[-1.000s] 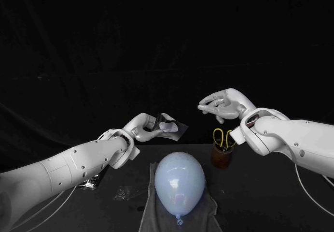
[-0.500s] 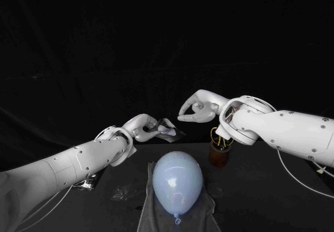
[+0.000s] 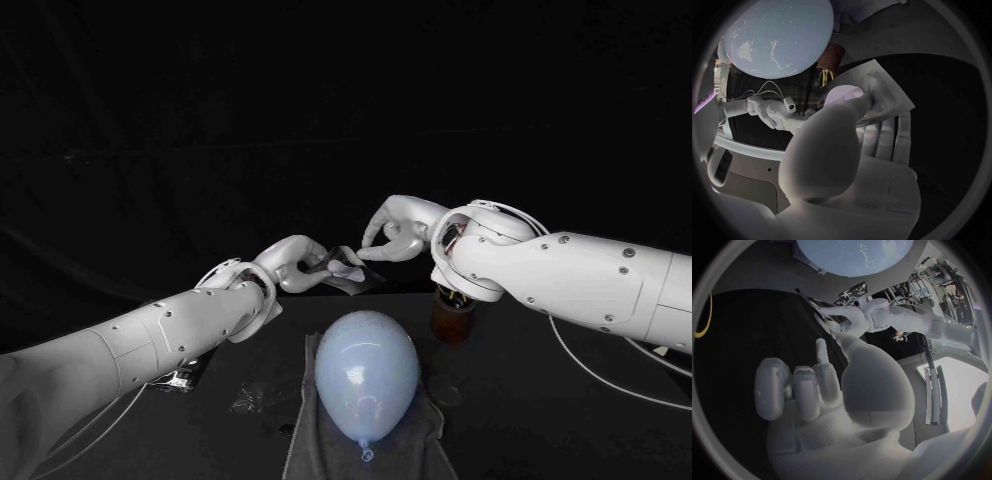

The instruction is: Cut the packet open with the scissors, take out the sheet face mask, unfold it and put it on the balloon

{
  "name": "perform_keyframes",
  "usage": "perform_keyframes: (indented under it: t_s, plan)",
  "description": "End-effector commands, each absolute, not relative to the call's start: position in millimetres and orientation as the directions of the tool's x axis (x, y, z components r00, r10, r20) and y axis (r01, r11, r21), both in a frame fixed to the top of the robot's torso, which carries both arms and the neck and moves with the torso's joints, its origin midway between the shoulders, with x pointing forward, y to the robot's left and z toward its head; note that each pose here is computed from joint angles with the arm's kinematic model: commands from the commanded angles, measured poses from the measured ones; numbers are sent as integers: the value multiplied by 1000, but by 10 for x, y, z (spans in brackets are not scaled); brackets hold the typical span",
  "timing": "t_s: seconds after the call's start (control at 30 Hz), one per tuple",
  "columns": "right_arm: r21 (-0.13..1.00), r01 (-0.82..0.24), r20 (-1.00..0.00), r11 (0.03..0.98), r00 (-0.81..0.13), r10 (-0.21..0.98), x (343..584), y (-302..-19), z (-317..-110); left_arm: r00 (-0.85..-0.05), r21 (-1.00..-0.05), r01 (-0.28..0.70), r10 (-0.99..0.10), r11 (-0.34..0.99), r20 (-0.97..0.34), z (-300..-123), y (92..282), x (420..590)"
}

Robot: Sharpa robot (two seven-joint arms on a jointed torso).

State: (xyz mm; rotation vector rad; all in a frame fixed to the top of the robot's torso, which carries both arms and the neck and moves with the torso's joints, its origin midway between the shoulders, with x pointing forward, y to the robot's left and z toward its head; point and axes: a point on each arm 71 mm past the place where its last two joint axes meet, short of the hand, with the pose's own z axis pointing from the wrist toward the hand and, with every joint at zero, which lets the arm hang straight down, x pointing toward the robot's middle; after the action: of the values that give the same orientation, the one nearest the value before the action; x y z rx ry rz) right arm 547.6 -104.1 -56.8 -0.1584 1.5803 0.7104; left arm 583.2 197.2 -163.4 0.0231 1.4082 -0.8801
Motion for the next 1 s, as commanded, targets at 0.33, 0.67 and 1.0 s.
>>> perform_keyframes:
  t_s: [0.33,0.67,1.0]
  plan:
    - [274,-473,-962,837,-131,240,5469,-962,-718,-105,-481,547,-513,686,-852,-1617,1917,5820]
    - [275,-466,-961,841,-137,239,5478,-934,-765,-107,-483,551,-516,680,-850,-1610,1886,5810]
    - [275,-458,-961,845,-164,224,5487,-909,-866,-102,-484,567,-527,666,-844,-1581,1844,5778]
